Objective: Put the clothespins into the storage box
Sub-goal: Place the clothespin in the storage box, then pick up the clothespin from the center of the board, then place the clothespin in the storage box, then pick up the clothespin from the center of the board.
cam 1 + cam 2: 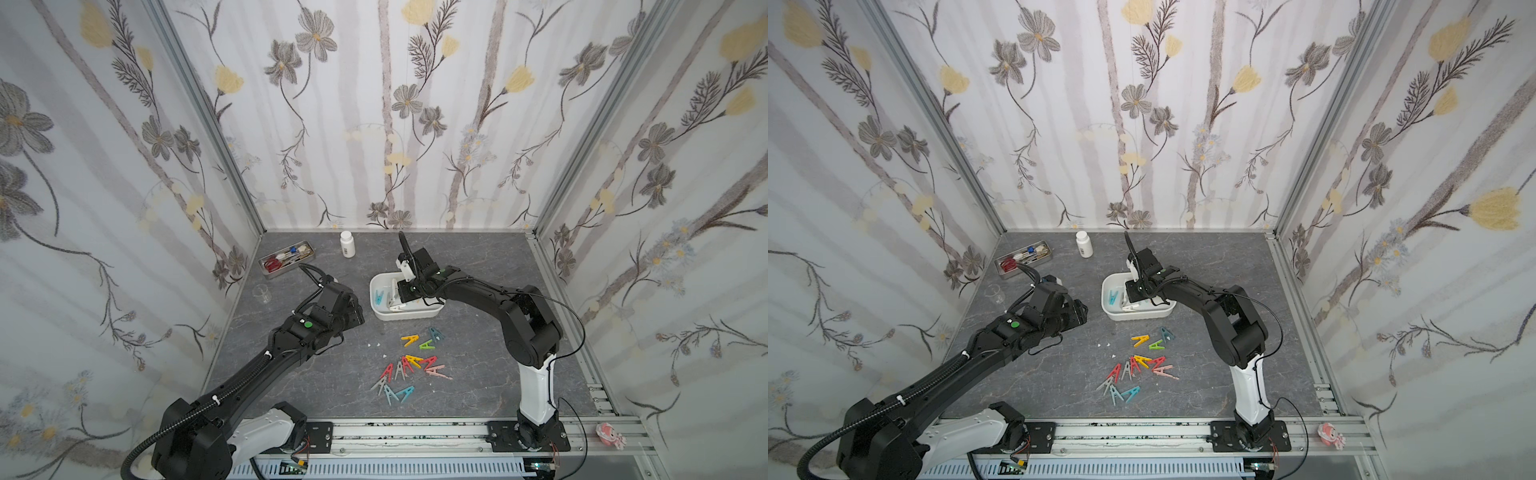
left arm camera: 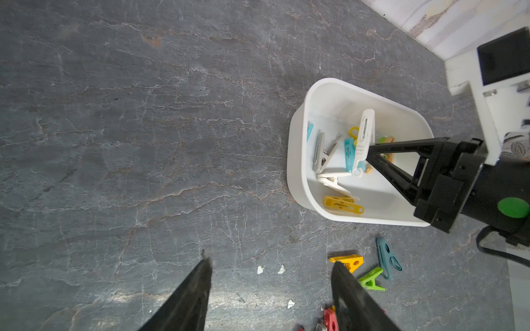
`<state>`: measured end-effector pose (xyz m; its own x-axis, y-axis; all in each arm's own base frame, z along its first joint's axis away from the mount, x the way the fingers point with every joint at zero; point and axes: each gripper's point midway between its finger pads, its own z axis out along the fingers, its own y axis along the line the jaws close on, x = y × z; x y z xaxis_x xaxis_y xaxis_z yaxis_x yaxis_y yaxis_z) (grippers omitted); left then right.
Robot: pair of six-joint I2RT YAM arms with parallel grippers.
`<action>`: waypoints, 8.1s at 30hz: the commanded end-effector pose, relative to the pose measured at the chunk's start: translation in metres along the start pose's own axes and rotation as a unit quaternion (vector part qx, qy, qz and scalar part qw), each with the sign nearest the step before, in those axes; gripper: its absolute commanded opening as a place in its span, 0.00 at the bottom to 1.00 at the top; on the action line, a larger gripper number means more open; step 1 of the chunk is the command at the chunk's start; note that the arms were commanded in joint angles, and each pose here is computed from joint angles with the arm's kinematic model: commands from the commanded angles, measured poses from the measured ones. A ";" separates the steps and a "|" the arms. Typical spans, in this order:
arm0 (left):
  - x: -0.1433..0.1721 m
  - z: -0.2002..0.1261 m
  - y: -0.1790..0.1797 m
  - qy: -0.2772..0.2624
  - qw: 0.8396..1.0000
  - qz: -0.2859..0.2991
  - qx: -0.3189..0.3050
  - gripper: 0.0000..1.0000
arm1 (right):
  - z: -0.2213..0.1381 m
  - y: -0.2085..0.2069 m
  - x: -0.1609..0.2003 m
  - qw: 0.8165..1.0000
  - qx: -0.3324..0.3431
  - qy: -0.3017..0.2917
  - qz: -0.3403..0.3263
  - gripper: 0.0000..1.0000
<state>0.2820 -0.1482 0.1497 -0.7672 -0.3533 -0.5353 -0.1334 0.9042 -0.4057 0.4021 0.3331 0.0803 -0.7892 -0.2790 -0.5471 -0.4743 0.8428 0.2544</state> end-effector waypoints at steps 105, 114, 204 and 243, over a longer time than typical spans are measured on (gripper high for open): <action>0.218 -0.006 -0.005 0.265 0.940 0.214 -0.027 0.02 | -0.116 0.074 0.008 0.978 -0.174 -0.111 0.031 0.27; 0.163 -0.015 -0.055 0.210 0.965 0.144 0.063 0.02 | -0.127 0.061 0.019 0.983 -0.139 -0.116 0.032 0.26; 0.004 0.081 -0.134 0.082 0.981 0.126 0.124 0.41 | -0.115 0.017 0.251 0.996 -0.036 0.081 0.028 0.50; -0.004 0.063 -0.099 0.046 0.990 0.072 0.116 0.41 | -0.141 0.066 0.221 0.987 -0.128 0.079 0.052 0.00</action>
<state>0.3300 -0.2547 0.1377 -0.8471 -0.1173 -0.5182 0.1541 0.8792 -0.4509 0.1362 0.2481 0.0683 -0.8779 -0.3098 -0.3651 -0.4570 0.7698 0.4457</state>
